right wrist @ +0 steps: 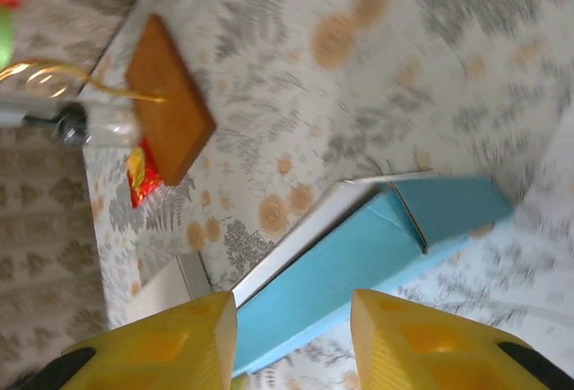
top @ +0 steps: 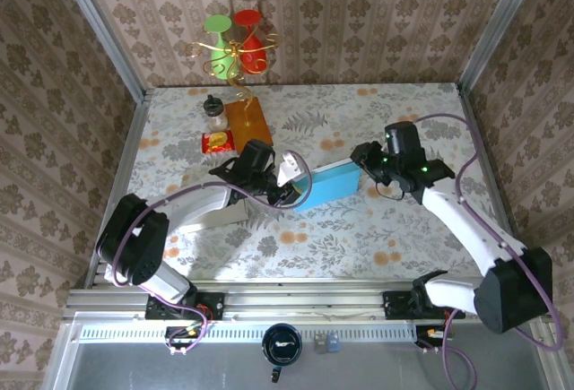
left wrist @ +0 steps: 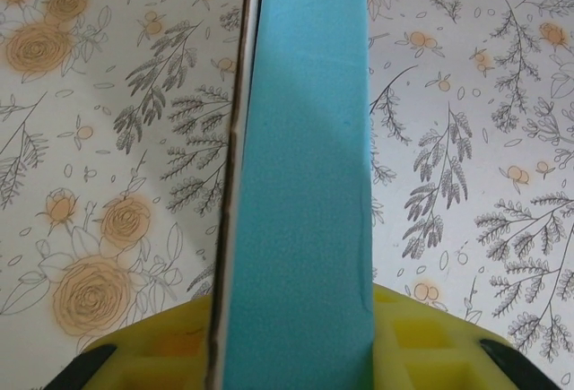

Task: Fold the paper box

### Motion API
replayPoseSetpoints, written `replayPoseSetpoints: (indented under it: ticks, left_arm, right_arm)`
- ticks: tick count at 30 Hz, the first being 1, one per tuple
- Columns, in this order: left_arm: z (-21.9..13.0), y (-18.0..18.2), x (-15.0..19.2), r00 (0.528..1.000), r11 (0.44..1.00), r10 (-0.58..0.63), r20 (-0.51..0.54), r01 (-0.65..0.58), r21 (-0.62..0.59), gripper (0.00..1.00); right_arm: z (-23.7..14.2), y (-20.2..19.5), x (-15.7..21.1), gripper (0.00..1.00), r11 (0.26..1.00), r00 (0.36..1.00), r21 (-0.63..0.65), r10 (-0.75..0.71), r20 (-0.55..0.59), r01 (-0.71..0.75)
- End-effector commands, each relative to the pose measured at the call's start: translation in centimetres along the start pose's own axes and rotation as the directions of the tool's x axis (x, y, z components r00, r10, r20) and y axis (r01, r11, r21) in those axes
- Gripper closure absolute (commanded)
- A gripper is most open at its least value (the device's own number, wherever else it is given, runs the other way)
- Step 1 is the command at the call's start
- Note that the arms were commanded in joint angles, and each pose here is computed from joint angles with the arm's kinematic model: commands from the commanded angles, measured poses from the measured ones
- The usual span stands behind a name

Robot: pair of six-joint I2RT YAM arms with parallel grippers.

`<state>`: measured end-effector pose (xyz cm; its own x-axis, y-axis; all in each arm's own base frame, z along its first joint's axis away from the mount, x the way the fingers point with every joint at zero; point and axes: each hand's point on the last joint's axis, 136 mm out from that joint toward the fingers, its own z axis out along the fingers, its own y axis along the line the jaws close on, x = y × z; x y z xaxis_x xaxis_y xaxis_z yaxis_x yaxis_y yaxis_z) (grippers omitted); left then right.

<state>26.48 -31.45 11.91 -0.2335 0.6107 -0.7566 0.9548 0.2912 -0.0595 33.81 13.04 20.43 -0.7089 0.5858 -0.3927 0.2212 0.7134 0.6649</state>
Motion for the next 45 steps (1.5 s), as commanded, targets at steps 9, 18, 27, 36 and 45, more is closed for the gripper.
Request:
replayPoseSetpoints:
  ticks: [9, 18, 27, 36, 45]
  left_arm:
    - [-3.9, -1.3, 0.9, 0.997, 0.981, 0.074, 0.004, -0.073, 0.179, 0.78]
    - [-4.3, -0.9, 1.8, 0.998, 0.976, 0.052, -0.024, -0.046, 0.211, 0.79]
    - [-4.0, -0.7, 1.7, 0.999, 0.976, 0.047, -0.015, -0.043, 0.213, 0.79]
    - [-3.9, -0.6, 1.7, 0.999, 0.977, 0.042, -0.016, -0.038, 0.208, 0.79]
    - [-3.8, -0.6, 1.8, 0.999, 0.979, 0.034, -0.017, -0.03, 0.204, 0.79]
  right_arm:
    - [-1.9, 0.2, 0.0, 0.62, 0.817, 0.814, -0.217, -0.567, -0.127, 0.535]
    - [1.4, 0.3, 3.0, 0.58, 0.747, 0.684, -0.281, -0.665, -0.299, 0.603]
    - [2.4, -1.7, 4.5, 0.55, 0.729, 0.634, -0.232, -0.678, -0.371, 0.644]
    - [2.8, -2.0, 4.3, 0.63, 0.721, 0.632, -0.205, -0.684, -0.364, 0.662]
    - [3.0, -1.6, 4.5, 0.76, 0.7, 0.607, -0.198, -0.701, -0.375, 0.686]
